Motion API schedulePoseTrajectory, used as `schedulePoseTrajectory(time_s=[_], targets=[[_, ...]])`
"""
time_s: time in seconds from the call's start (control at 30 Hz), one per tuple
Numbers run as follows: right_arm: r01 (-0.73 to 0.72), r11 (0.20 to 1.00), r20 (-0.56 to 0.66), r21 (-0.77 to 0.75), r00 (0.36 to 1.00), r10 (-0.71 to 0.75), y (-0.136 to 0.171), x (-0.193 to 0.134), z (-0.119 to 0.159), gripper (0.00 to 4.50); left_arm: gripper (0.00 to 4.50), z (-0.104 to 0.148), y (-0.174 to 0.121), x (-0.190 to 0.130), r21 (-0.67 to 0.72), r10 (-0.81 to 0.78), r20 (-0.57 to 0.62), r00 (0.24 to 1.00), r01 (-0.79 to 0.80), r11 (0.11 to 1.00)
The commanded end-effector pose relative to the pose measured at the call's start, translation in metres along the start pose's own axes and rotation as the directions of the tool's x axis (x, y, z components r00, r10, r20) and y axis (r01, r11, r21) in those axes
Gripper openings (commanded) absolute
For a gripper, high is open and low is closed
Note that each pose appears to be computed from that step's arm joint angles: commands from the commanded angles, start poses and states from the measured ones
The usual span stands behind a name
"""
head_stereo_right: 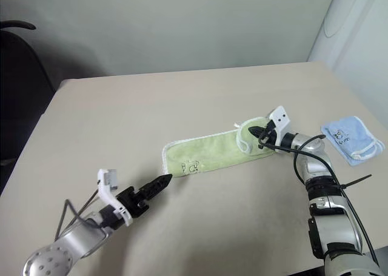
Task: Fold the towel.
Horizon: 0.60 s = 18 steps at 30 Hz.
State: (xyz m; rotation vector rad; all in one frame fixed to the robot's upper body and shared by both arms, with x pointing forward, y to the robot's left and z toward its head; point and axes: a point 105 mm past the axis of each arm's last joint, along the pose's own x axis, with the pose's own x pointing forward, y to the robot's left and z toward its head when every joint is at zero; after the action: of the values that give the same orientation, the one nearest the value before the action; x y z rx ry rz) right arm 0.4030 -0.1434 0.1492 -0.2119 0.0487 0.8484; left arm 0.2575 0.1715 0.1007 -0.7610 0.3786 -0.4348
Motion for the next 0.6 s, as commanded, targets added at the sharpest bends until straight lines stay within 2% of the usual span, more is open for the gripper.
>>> schedulePoseTrajectory(time_s=[0.03, 0.23, 0.47, 0.6], targets=[[0.036, 0.999, 0.088, -0.019, 0.996, -0.034, -0.006, -0.003, 0.026, 0.04, 4.50, 0.005, -0.001, 0.018, -0.082, 0.008, 0.004, 1.000, -0.007, 0.997], [0.074, 0.997, 0.124, -0.027, 0.990, -0.070, -0.012, -0.006, 0.036, 0.04, 4.50, -0.002, 0.008, 0.042, -0.140, 0.079, -0.069, 0.994, -0.088, 0.986], [0.100, 0.994, 0.146, -0.032, 0.985, -0.094, -0.014, -0.010, 0.043, 0.04, 4.50, -0.007, 0.009, 0.053, -0.114, 0.110, -0.122, 0.986, -0.124, 0.986], [0.104, 0.994, 0.146, -0.033, 0.984, -0.099, -0.014, -0.012, 0.043, 0.00, 3.26, -0.004, 0.007, 0.053, -0.112, 0.105, -0.105, 0.989, -0.116, 0.987]])
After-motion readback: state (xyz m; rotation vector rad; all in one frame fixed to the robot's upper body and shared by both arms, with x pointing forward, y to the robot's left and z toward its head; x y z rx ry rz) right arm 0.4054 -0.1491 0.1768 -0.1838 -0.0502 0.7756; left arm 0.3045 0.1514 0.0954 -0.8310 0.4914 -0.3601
